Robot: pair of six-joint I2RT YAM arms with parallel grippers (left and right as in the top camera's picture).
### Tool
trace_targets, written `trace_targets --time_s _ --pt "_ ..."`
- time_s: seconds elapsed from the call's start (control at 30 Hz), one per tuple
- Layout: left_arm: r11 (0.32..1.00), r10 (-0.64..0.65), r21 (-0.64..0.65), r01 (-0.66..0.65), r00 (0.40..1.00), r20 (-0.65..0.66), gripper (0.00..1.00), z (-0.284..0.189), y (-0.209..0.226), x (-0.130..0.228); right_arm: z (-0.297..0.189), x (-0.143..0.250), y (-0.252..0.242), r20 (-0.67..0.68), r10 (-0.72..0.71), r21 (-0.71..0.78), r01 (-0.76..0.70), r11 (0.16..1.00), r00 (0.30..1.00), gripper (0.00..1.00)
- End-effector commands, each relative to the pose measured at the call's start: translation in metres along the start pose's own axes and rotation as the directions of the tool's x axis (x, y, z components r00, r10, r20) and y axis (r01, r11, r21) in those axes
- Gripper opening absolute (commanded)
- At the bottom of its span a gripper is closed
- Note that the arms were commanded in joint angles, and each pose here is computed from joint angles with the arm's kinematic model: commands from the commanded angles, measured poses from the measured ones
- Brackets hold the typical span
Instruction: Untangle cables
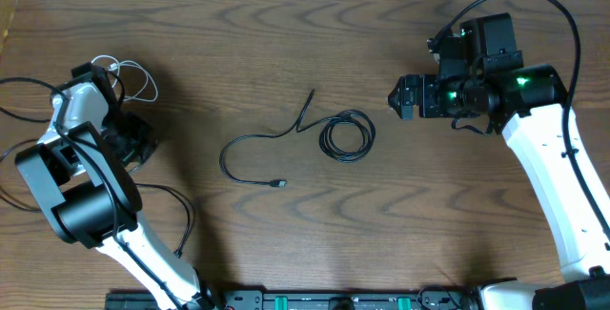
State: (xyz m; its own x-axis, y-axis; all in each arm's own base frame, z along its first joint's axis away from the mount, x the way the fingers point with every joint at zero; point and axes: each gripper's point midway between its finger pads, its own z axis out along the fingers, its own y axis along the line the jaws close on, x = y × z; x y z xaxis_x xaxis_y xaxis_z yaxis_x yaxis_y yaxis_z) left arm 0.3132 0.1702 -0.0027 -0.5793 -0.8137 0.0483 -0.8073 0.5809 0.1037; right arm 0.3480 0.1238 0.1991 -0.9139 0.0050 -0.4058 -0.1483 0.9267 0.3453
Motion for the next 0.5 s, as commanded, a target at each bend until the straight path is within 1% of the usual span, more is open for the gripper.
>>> trace_targets --time_s 0.0,0.13,0.3,0.37,0.47 --pt "0.999 0.011 -0.045 -0.014 0.998 -0.062 0.07 0.013 0.009 0.014 0.003 0.002 0.002 -0.011 0.008 -0.004 -0.008 1.0 1.0 0.99" --pt "0.999 0.011 -0.04 -0.013 0.999 -0.051 0.07 0.002 0.011 0.015 0.003 0.002 0.002 -0.011 0.008 -0.004 -0.008 1.0 1.0 0.99" --pt "1.0 0.004 0.005 -0.005 0.999 0.033 0.07 -0.033 0.011 0.01 0.003 0.002 0.002 -0.011 0.007 -0.004 -0.007 1.0 1.0 0.99" --pt "0.999 0.0 0.047 -0.003 0.997 0.072 0.07 -0.055 0.009 0.011 0.003 0.002 0.004 -0.014 0.003 -0.006 -0.004 1.0 1.0 0.99" --pt "0.985 -0.002 0.174 -0.014 0.995 0.096 0.07 -0.091 -0.002 0.023 0.004 0.003 0.008 -0.015 -0.008 -0.012 0.008 1.0 1.0 0.99"
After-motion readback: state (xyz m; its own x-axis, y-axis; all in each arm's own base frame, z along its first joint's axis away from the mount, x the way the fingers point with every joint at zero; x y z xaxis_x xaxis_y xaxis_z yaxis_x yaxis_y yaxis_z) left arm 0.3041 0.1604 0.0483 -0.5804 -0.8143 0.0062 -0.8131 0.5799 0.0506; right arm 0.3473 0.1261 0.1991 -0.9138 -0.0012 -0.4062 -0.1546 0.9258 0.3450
